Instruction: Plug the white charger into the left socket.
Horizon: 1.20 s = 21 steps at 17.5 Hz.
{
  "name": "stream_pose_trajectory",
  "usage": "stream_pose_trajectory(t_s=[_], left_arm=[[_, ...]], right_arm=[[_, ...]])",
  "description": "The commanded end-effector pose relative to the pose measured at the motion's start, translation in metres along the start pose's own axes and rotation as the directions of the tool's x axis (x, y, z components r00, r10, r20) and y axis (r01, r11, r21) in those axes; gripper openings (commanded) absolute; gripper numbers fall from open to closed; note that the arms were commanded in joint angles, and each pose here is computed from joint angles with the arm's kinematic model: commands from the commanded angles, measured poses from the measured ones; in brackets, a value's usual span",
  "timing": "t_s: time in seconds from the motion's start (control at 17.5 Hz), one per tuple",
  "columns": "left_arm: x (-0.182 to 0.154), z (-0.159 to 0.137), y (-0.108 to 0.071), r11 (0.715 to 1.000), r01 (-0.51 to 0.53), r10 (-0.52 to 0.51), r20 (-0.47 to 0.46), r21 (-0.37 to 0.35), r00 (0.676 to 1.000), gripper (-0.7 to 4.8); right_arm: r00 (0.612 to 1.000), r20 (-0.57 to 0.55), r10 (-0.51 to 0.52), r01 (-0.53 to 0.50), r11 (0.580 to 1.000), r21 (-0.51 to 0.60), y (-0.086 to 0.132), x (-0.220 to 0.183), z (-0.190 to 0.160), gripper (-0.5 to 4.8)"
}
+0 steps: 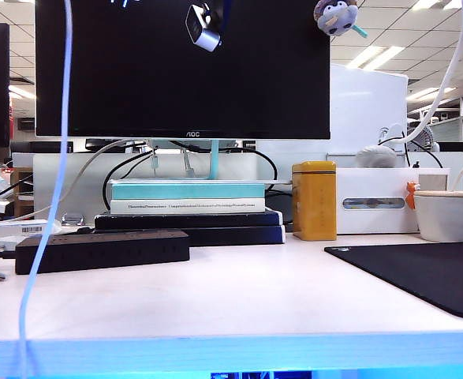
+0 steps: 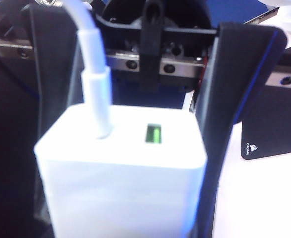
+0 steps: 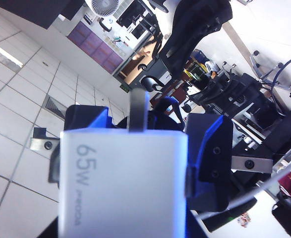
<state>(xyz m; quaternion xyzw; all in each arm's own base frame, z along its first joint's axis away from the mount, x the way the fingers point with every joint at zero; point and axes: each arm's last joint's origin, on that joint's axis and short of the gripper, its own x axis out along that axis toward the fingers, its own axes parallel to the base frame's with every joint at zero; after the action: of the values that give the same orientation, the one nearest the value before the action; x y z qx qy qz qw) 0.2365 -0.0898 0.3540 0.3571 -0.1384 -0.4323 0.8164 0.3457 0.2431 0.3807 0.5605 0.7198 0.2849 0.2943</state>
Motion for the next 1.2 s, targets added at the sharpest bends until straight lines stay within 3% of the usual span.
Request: stream_pose_trajectory(t_s=[0.06,0.17,0.23,0.4,0.57,0.8,1.2], left_arm=[[-0.001,0.006,0.003,0.999,-0.017,0.018,0.033,-0.033,0.999,0.81],[-0.001,0.006,0.003,0.999,-0.017,0.018,0.033,-0.033,0.999,0.81],[-0.001,0.006,0.003,0.999,-0.016,0.017,0.034,-0.033,0.999,0.80],[-0.001,0.006,0.003,0.998,-0.013,0.016,0.035,-0.064,0.999,0.80],[-0.001,0.006,0.003,0.981,-0.008,0.015,0.035,-0.194,0.999,0.79],[-0.001,0.004,0.004,0.956,-0.054,0.053,-0.011,-0.288,0.999,0.42],[0.001,-0.004,0.005,0.943,-0.086,0.071,-0.059,-0.321,0.996,0.17]], right_arm=[[0.998,-0.060,-0.004,-0.008,0.980,-0.198,0.005,-0.001,-0.007,1.92],[0.995,-0.096,-0.006,-0.025,0.947,-0.321,0.009,-0.001,-0.010,3.33],[0.994,-0.110,-0.002,-0.040,0.926,-0.376,0.011,-0.002,-0.012,4.79],[0.994,-0.113,0.011,-0.058,0.905,-0.421,0.014,-0.002,-0.014,4.79],[0.992,-0.121,0.018,-0.075,0.871,-0.485,0.017,-0.003,-0.017,4.79],[0.990,-0.140,0.011,-0.083,0.848,-0.523,0.019,-0.011,-0.022,4.79],[0.993,-0.078,0.084,-0.113,0.811,-0.574,0.030,-0.055,-0.037,4.79]])
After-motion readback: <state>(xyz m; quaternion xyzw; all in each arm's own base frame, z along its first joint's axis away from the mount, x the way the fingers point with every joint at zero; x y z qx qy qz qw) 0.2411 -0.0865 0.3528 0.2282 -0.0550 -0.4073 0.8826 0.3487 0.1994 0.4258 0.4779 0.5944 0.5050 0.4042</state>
